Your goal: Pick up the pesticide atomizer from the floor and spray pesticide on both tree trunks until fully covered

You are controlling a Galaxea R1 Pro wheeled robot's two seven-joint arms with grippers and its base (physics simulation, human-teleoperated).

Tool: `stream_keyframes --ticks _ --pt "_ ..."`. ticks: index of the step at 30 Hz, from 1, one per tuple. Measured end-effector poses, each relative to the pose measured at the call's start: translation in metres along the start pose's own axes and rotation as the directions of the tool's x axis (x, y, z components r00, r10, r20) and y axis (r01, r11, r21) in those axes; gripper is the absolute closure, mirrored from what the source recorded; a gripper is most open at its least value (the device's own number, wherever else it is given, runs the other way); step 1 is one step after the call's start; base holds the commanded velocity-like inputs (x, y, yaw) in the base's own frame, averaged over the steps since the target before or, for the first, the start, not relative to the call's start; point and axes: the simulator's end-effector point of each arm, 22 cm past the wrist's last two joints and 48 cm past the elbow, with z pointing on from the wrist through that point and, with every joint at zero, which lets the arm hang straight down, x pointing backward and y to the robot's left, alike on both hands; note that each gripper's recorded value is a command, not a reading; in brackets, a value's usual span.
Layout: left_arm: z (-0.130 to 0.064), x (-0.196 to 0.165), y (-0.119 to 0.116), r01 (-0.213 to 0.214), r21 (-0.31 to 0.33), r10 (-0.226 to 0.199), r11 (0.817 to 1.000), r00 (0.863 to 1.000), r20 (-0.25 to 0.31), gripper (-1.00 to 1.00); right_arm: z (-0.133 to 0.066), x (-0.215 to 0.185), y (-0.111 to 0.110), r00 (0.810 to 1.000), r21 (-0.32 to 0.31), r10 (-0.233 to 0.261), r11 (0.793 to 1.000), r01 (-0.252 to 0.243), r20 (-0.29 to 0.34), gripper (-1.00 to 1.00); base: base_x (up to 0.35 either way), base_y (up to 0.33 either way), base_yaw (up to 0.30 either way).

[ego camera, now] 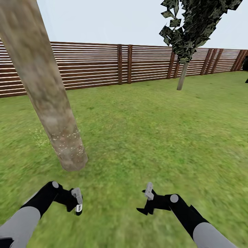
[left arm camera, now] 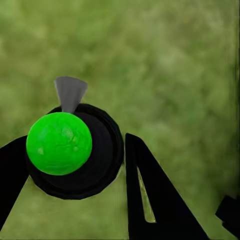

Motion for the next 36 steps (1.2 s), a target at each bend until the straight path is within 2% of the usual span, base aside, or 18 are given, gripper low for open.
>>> stream_keyframes --ticks 1,3,6,7,10,15,18,20,22,36 --pt "0.005 -0.007 -0.005 -0.005 0.010 0.005 1.000 1.000 0.007 1.00 0.003 -0.004 0.003 1.000 -0.006 0.000 1.000 0.000 0.007 1.00 0.000 0.000 0.000" --pt "0.014 -0.015 -0.017 -0.019 0.034 0.019 0.999 1.000 0.009 1.00 0.010 -0.013 0.011 1.000 -0.019 -0.001 1.000 0.001 0.020 1.00 0.000 0.000 0.000" --pt "0.022 -0.014 -0.028 -0.074 0.058 0.076 0.996 0.997 -0.034 1.00 0.018 -0.023 0.020 0.999 -0.034 -0.001 0.999 0.002 0.035 1.00 0.000 0.000 0.000" --pt "0.023 -0.015 -0.029 -0.079 0.060 0.081 0.995 0.996 -0.034 1.00 0.022 -0.027 0.026 0.999 -0.046 -0.007 0.999 0.009 0.037 1.00 0.000 0.000 0.000" --pt "0.028 -0.023 -0.037 -0.093 0.073 0.095 0.993 0.995 -0.025 1.00 0.042 -0.048 0.066 0.996 -0.127 -0.079 0.988 0.084 0.047 1.00 0.000 0.000 0.000" --pt "0.036 -0.037 -0.048 -0.111 0.092 0.112 0.990 0.994 -0.008 1.00 0.054 -0.071 0.086 0.993 -0.157 -0.089 0.983 0.101 0.080 1.00 0.000 0.000 0.000" --pt "0.041 -0.043 -0.058 -0.146 0.110 0.148 0.983 0.989 -0.009 1.00 0.057 -0.078 0.090 0.992 -0.161 -0.090 0.981 0.104 0.093 1.00 0.000 0.000 0.000" --pt "0.045 -0.048 -0.065 -0.196 0.123 0.194 0.973 0.981 0.022 1.00 0.056 -0.087 0.088 0.989 -0.153 -0.101 0.981 0.117 0.109 1.00 0.000 0.000 0.000" --pt "0.047 -0.052 -0.070 -0.221 0.129 0.217 0.967 0.975 0.040 1.00 0.056 -0.093 0.086 0.987 -0.147 -0.110 0.981 0.127 0.120 1.00 0.000 0.000 0.000" --pt "0.067 -0.105 -0.111 -0.268 0.170 0.248 0.948 0.960 0.130 1.00 0.055 -0.096 0.085 0.986 -0.144 -0.114 0.981 0.132 0.125 1.00 0.000 0.000 0.000"
